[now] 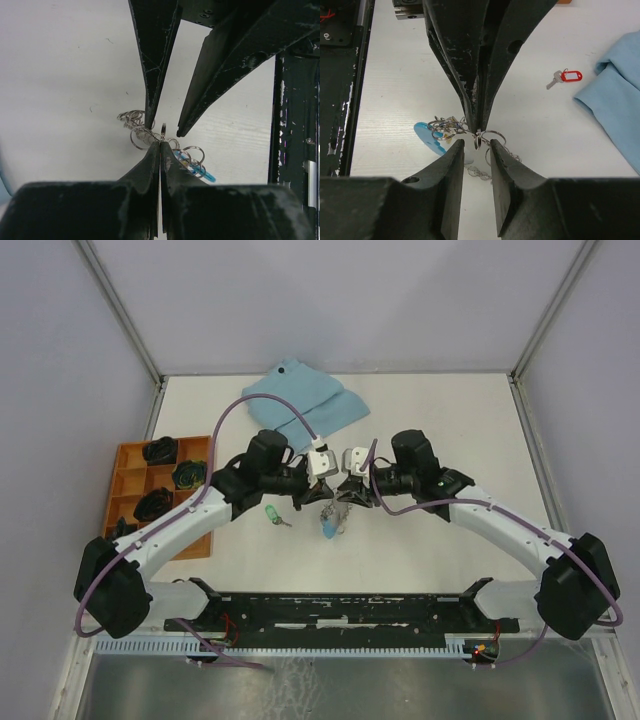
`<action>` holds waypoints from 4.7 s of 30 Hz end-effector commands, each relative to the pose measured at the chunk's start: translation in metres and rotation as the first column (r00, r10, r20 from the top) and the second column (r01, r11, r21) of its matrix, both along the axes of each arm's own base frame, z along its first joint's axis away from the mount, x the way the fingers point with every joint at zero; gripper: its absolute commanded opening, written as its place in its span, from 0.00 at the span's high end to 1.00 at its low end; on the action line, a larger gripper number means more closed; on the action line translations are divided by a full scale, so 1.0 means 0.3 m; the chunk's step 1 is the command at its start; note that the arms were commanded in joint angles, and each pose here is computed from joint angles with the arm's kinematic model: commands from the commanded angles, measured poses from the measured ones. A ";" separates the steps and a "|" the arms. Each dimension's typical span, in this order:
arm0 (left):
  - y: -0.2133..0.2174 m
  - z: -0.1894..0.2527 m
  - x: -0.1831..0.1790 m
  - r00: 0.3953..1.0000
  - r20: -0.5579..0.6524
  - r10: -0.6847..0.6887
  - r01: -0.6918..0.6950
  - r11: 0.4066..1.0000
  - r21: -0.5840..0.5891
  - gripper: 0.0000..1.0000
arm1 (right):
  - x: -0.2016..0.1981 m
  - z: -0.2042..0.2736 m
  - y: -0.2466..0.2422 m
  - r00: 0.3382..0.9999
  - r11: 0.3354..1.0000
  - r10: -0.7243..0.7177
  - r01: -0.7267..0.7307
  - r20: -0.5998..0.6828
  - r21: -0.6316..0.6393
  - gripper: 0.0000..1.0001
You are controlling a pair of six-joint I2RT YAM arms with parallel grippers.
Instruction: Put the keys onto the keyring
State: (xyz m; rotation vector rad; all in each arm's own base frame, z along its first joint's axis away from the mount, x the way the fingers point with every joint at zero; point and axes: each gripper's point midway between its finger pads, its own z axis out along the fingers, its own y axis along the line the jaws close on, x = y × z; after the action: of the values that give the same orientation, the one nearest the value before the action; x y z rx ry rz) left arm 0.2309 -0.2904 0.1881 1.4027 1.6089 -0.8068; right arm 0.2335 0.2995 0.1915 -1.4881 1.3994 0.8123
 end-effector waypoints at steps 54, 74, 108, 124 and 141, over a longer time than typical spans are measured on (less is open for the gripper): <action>0.031 0.023 0.041 0.997 0.020 -0.079 0.080 0.901 -0.427 0.66 | 0.015 0.162 0.045 0.992 0.910 -0.094 0.052 0.084 0.411 0.99; 0.019 0.045 0.017 0.991 0.002 -0.135 0.121 0.885 -0.449 0.97 | 0.005 0.140 0.062 0.997 0.916 -0.052 0.029 0.049 0.401 0.99; -0.033 0.040 0.007 0.999 0.040 -0.022 0.021 0.999 0.034 0.97 | 0.008 0.072 -0.009 0.991 0.991 -0.046 0.029 0.129 0.131 0.66; -0.045 0.050 -0.027 0.995 0.057 -0.082 0.082 0.997 0.004 0.97 | 0.002 0.044 0.029 0.996 0.992 0.026 -0.036 0.083 0.123 0.74; -0.029 0.050 -0.002 0.995 0.101 -0.004 0.006 1.000 -0.028 0.88 | 0.005 0.000 -0.004 0.997 0.999 0.004 -0.008 0.078 0.053 0.99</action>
State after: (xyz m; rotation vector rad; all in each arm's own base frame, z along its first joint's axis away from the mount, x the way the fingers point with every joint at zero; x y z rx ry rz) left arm 0.2193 -0.2943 0.1774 1.4704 1.6366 -0.8046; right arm 0.2273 0.3007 0.1781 -1.4714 1.3349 0.8375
